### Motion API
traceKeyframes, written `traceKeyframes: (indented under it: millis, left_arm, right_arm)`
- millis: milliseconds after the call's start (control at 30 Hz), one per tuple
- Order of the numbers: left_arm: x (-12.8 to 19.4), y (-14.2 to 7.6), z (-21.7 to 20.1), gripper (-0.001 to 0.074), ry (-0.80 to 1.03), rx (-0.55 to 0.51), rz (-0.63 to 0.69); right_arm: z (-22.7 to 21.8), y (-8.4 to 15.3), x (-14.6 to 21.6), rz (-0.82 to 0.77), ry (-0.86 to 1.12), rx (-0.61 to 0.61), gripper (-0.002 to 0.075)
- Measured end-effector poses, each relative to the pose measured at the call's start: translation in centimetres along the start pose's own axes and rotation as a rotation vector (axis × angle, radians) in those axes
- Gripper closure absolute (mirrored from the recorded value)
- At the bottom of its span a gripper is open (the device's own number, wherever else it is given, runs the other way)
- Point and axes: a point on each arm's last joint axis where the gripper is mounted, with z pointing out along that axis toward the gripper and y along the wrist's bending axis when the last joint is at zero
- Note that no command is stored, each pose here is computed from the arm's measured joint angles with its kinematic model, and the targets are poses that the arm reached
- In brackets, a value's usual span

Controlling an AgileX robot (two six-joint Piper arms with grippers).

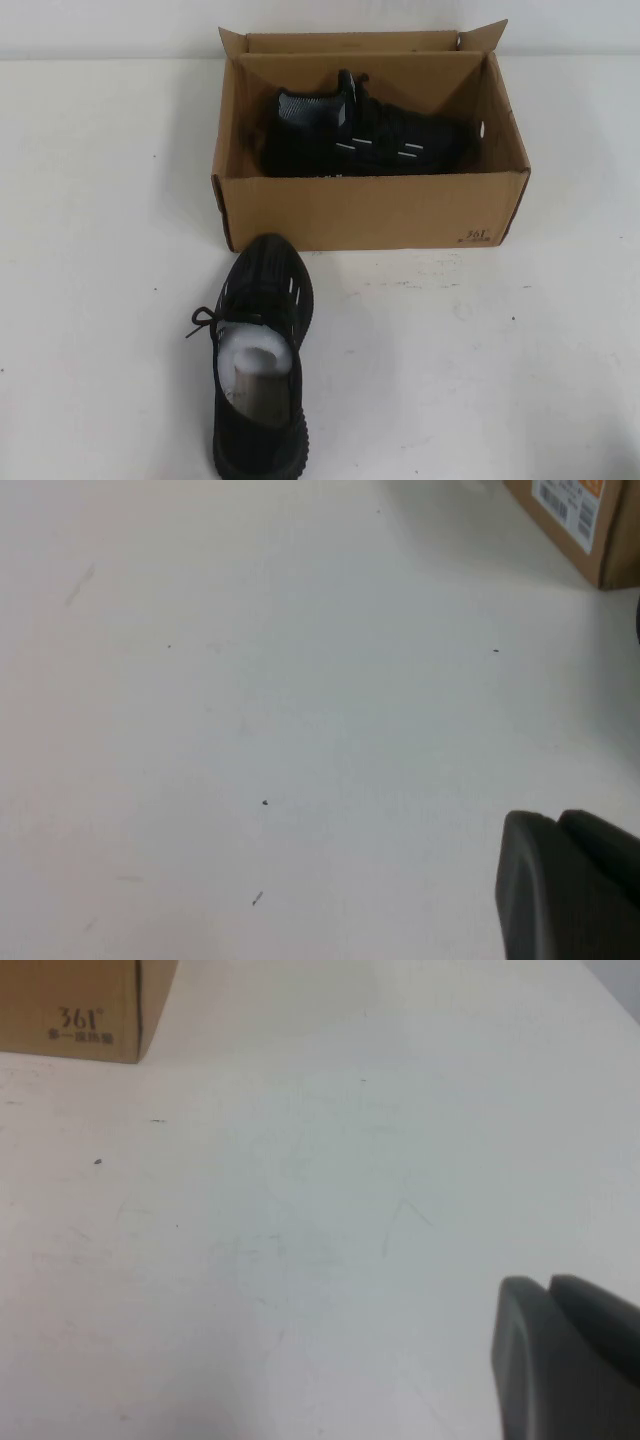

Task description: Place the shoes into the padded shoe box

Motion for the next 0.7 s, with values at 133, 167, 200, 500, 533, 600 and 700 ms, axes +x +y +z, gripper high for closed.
traceKeyframes:
  millis: [133,167,200,500,533,600,700]
  left_arm:
    - [0.00,0.00,0.00,0.0739,0.000,0.000,0.000]
    - [0.00,0.00,0.00,0.0739,0.000,0.000,0.000]
    - [0.00,0.00,0.00,0.0739,0.000,0.000,0.000]
    - [-0.05,0.00,0.00,0.0739,-0.005,0.000,0.000]
    - [-0.09,0.01,0.00,0.0739,-0.010,-0.001,0.000]
    - [-0.19,0.01,0.00,0.0739,-0.021,-0.002,0.000]
    - [-0.44,0.02,-0.01,0.0739,-0.048,-0.001,-0.033]
  right_arm:
    - [0.00,0.00,0.00,0.000,0.000,0.000,0.0733]
    - [0.00,0.00,0.00,0.000,0.000,0.000,0.0733]
    - [0.00,0.00,0.00,0.000,0.000,0.000,0.0733]
    - [0.00,0.00,0.00,0.000,0.000,0.000,0.0733]
    - [0.00,0.00,0.00,0.000,0.000,0.000,0.0733]
    - [0.00,0.00,0.00,0.000,0.000,0.000,0.0733]
    - [0.00,0.00,0.00,0.000,0.000,0.000,0.0733]
